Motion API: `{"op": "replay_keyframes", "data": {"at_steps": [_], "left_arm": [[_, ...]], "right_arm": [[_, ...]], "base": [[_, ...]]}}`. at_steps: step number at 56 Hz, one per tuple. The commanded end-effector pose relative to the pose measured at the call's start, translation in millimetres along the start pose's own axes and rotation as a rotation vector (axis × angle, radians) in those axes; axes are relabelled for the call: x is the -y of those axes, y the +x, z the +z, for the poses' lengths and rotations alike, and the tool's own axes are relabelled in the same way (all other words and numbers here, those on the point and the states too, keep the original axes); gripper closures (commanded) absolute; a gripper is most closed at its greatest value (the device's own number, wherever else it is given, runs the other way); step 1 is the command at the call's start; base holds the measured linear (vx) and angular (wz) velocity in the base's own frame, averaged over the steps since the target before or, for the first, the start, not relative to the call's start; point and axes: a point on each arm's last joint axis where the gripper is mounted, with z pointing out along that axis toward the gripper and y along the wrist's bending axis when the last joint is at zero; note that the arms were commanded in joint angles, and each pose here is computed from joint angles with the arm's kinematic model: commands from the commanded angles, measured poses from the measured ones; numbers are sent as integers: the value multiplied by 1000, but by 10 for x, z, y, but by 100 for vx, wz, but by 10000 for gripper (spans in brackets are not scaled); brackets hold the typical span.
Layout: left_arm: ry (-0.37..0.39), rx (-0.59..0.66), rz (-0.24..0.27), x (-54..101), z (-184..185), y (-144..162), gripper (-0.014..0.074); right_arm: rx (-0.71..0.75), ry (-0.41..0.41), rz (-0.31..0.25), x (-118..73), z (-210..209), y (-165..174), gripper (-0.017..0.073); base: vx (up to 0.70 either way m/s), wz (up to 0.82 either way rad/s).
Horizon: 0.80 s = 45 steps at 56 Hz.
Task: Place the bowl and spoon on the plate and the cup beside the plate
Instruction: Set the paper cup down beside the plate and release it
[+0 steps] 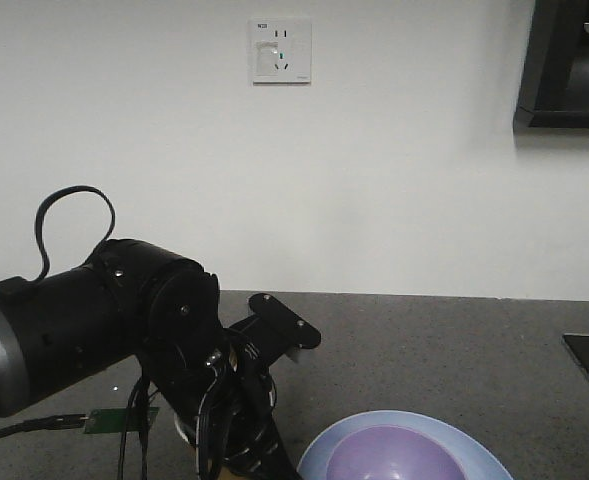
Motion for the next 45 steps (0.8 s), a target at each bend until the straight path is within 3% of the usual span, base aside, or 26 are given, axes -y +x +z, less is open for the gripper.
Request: {"op": "replay_keyframes", "data": {"at_steps": [1, 13, 29, 38, 45], "left_arm": [[-2, 104, 1, 40, -240, -60, 216], [-8, 109, 3, 36, -245, -63, 32], [-28, 228, 16, 45, -637, -175, 25], [-44, 323, 27, 72, -1054, -191, 95], [-65, 437, 35, 114, -1464, -92, 299]], "right_arm": [[96, 13, -15, 12, -46, -136, 568], [96, 13, -15, 12, -46, -136, 568], [94, 12, -15, 12, -46, -134, 568], [92, 12, -15, 12, -46, -133, 568], [91, 12, -15, 12, -46, -132, 568]], "base": [[0, 0], [0, 0], [0, 0], [0, 0], [0, 0]]}}
